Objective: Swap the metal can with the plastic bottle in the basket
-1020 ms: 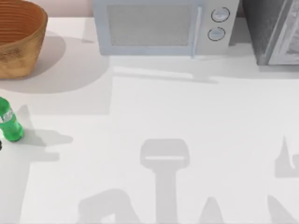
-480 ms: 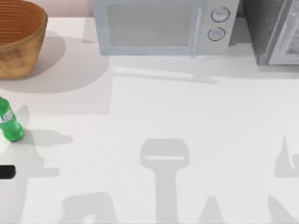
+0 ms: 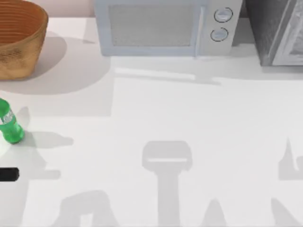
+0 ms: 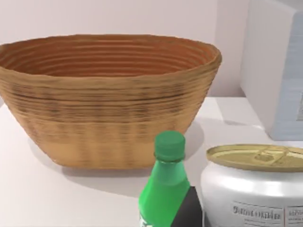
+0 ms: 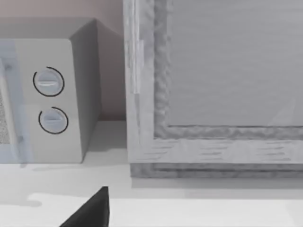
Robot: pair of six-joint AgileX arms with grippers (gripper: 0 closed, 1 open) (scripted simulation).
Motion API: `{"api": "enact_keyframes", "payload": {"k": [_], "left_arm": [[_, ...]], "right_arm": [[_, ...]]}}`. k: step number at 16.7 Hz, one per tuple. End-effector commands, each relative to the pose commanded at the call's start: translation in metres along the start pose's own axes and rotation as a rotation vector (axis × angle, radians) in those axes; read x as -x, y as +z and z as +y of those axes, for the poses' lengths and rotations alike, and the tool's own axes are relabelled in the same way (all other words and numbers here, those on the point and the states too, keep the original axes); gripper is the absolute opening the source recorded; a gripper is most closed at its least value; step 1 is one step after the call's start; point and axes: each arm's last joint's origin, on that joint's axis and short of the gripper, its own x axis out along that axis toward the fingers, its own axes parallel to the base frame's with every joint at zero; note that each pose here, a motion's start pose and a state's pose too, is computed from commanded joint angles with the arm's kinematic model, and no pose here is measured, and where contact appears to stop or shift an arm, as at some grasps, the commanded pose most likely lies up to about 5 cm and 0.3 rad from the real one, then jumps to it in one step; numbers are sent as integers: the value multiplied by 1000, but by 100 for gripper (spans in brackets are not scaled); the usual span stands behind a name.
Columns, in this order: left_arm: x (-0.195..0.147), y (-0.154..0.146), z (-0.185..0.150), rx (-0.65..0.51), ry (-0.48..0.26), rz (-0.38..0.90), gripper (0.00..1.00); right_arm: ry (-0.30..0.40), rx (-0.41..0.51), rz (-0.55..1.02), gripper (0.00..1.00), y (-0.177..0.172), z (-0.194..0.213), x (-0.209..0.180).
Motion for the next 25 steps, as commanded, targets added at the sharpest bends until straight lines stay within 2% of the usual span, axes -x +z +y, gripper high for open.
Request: {"api": "enact_keyframes", "payload": {"k": [3, 7, 12, 16, 20, 25], "left_arm": [[-8, 9, -3, 0, -58, 38, 0], [-28, 36, -10, -4, -202, 39, 0], [-79, 75, -29, -16, -457, 1, 0], [-139, 87, -54, -30, -695, -39, 0], [-201, 70, -86, -43, -938, -67, 0], [-262, 11, -126, -57, -1218, -84, 0]], "right_arm": [[0, 0, 0, 100, 0, 0, 0], [0, 0, 0, 100, 0, 0, 0], [0, 0, 0, 100, 0, 0, 0], [0, 0, 0, 100, 0, 0, 0], [0, 0, 0, 100, 0, 0, 0], [0, 0, 0, 100, 0, 0, 0]]}}
